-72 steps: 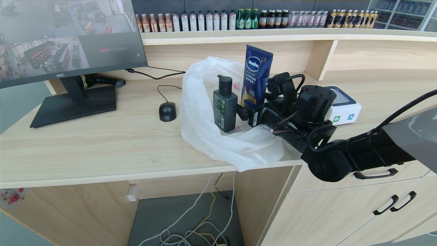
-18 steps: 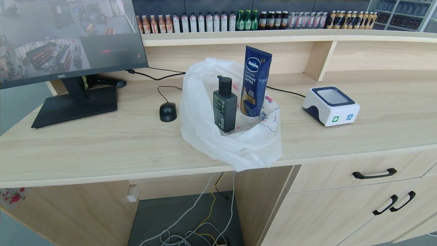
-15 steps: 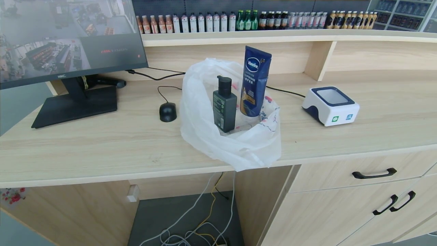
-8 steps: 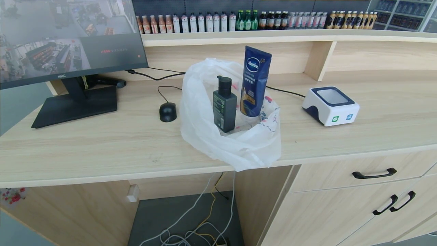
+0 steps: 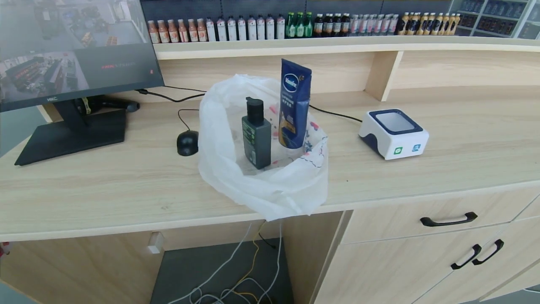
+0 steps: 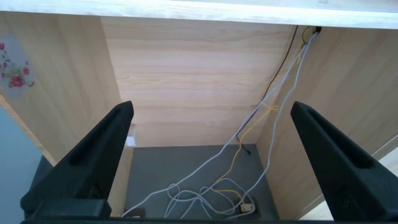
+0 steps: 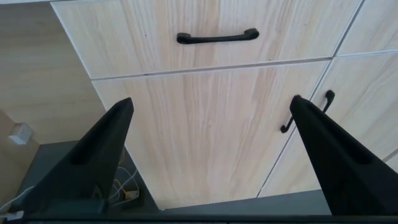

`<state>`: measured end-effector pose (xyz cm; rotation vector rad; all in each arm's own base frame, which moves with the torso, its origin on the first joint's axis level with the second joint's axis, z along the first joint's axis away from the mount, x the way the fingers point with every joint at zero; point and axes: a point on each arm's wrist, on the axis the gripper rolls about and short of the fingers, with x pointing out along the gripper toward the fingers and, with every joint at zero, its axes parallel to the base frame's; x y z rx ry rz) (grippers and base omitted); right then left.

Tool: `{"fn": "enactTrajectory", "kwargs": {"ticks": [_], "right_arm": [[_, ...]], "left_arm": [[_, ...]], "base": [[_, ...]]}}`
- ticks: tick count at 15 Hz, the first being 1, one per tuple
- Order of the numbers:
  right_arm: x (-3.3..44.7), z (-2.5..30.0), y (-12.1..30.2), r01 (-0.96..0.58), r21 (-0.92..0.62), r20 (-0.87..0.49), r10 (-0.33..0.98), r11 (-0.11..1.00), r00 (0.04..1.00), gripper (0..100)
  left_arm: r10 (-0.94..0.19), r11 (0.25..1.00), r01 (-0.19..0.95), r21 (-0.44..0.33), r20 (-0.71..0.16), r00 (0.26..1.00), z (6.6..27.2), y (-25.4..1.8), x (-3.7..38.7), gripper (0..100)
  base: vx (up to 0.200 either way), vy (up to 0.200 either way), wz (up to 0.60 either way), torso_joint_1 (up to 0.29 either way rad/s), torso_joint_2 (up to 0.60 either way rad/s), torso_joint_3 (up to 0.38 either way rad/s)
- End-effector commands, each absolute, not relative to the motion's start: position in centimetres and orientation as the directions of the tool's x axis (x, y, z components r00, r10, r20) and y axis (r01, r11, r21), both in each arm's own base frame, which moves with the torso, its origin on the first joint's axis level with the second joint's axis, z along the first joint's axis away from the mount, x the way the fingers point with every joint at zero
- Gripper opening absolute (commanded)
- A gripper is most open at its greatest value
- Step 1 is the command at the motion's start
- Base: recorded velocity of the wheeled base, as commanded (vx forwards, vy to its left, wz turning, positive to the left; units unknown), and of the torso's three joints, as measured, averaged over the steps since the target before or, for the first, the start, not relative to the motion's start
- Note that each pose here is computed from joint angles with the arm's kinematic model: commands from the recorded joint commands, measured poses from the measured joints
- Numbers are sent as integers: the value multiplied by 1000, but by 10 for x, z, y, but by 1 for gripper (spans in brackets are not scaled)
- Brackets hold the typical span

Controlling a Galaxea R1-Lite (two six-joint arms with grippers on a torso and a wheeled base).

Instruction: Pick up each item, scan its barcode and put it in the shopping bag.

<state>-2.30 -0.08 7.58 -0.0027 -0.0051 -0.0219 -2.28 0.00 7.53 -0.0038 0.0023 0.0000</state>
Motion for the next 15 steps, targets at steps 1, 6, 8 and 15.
{"fn": "enactTrajectory", "kwargs": {"ticks": [1,6,8,15], "right_arm": [[-23,76,-1,21,-3,3,-21,1000,1000,100],[-23,76,-1,23,-6,3,-23,1000,1000,100],[-23,76,-1,23,-6,3,-23,1000,1000,100],[-23,76,-1,23,-6,3,-23,1000,1000,100]], "left_arm": [[0,1000,0,-5,-2,1000,75,0,-23,100],[0,1000,0,-5,-2,1000,75,0,-23,100],[0,1000,0,-5,-2,1000,75,0,-23,100],[2,1000,-2,-5,-2,1000,75,0,-23,100]], "base": [[0,-200,0,-12,2,2],[0,-200,0,0,2,2],[0,-200,0,-5,5,2],[0,-200,0,3,4,1]]}}
